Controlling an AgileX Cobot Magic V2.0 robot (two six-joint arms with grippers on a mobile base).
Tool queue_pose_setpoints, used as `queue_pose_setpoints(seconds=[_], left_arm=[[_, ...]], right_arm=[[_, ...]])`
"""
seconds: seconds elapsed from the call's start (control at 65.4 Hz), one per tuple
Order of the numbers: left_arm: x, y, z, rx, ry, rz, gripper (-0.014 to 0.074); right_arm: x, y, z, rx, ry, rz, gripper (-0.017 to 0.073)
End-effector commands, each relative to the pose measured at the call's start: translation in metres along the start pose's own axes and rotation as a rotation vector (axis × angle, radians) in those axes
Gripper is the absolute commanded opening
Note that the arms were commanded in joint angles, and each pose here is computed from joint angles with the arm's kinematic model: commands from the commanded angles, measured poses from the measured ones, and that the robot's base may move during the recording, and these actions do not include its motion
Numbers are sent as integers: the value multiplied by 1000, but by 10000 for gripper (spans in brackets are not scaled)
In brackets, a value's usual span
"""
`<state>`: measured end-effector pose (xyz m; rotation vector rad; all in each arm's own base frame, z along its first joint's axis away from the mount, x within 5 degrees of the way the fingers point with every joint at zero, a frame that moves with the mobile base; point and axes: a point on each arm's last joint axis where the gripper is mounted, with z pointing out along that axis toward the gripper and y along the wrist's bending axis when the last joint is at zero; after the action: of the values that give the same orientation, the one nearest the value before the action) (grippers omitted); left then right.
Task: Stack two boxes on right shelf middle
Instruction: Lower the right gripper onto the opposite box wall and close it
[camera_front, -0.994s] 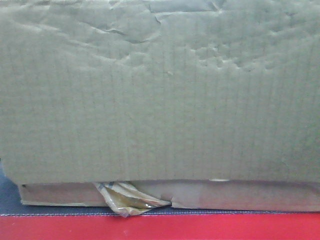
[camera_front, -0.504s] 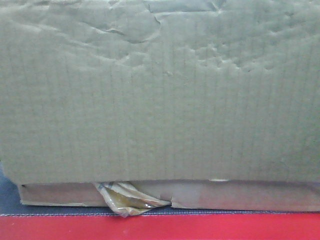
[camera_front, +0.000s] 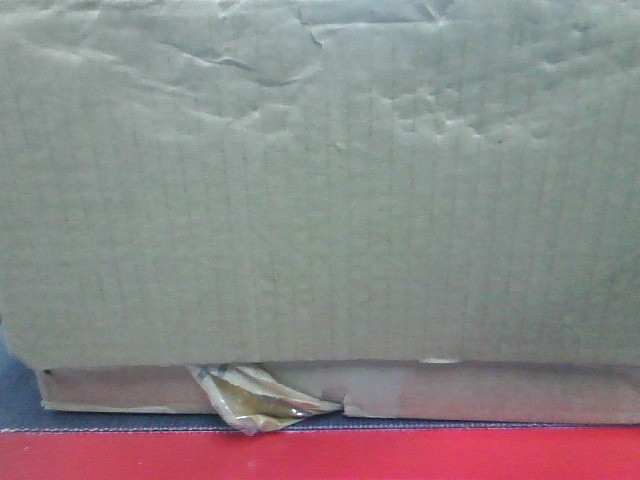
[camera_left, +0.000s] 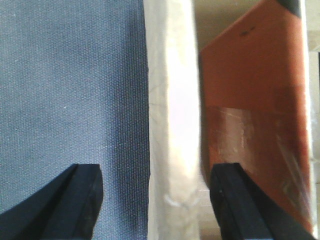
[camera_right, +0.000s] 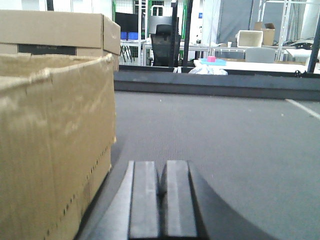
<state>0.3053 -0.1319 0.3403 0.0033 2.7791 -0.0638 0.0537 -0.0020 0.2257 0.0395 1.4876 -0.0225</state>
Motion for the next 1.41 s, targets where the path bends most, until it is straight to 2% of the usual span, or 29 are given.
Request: queue_pose_setpoints(seconds=[0.0, 0.107, 0.245, 0.397, 0.566, 0.718, 0.825, 0.902, 1.009, 1.116, 1.284, 1.391], left_arm=[[1, 1, -3, 9, -8, 0, 367], [1, 1, -3, 9, -8, 0, 367], [1, 1, -3, 9, -8, 0, 367], [1, 1, -3, 9, -8, 0, 367], [1, 1, -3, 9, -8, 0, 367], [1, 1, -3, 9, -8, 0, 367], [1, 1, -3, 9, -8, 0, 367], [1, 1, -3, 9, -8, 0, 367], [1, 1, -3, 9, -8, 0, 367], [1, 1, -3, 8, -8, 3, 367], [1, 1, -3, 8, -8, 3, 367], [1, 1, -3, 8, -8, 7, 367]], right_arm=[[-34, 1, -6, 0, -74, 2, -165], [-72, 2, -9, -11, 12, 1, -165], [-109, 5, 4, -29, 314, -3, -165], [-129, 5, 41, -39, 586, -2, -165], [-129, 5, 74, -42, 741, 1, -165], [-116, 8, 94, -56, 849, 38, -165], [-107, 7, 114, -6, 945, 140, -163], [-101, 7, 133, 9, 1035, 160, -162], [-105, 7, 162, 33, 1109, 196, -160], [-121, 9, 187, 39, 1117, 205, -149], [-152, 21, 205, 112, 1098, 133, -149], [-167, 42, 210, 49, 1064, 116, -149]])
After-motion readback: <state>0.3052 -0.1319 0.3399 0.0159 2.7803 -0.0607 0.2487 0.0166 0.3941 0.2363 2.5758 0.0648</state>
